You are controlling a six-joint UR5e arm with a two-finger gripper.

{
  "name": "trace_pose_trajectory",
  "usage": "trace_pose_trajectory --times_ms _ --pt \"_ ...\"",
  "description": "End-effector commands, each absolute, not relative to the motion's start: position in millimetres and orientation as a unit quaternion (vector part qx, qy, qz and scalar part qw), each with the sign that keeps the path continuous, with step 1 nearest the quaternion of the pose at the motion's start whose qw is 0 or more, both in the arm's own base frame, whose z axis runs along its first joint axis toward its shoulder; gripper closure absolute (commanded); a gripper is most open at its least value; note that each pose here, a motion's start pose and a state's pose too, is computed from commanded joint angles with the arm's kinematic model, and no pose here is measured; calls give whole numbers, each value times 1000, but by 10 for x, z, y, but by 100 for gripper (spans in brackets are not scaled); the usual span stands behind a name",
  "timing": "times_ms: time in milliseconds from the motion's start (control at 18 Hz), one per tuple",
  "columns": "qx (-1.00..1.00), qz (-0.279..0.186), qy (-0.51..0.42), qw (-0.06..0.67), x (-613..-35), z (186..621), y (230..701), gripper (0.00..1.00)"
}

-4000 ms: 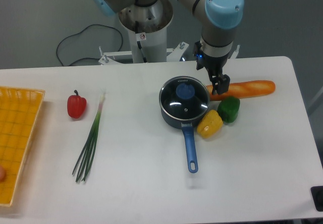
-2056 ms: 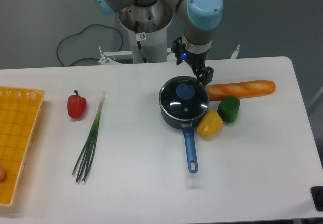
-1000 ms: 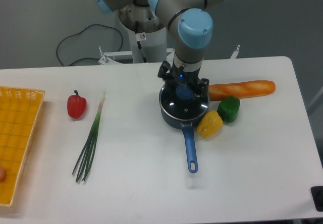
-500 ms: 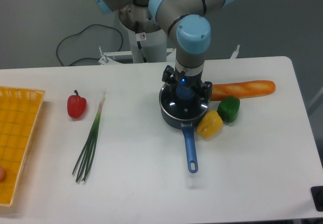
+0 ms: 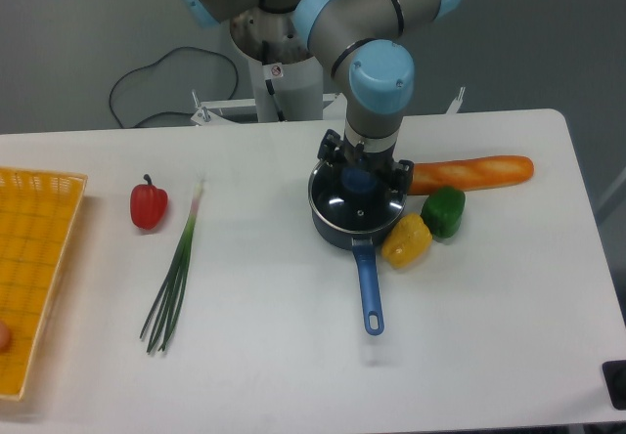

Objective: Open the lid
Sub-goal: 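Close the gripper on the blue knob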

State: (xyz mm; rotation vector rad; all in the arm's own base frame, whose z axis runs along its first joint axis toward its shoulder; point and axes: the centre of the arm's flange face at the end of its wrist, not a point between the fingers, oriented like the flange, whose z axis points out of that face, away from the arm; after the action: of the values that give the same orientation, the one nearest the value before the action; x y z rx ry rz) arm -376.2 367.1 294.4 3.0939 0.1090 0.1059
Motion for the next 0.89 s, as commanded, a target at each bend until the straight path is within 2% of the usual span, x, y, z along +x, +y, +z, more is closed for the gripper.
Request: trace_pose_trajectory --times_ms 889 --pt "993 47 102 17 -3751 2904 3651 0"
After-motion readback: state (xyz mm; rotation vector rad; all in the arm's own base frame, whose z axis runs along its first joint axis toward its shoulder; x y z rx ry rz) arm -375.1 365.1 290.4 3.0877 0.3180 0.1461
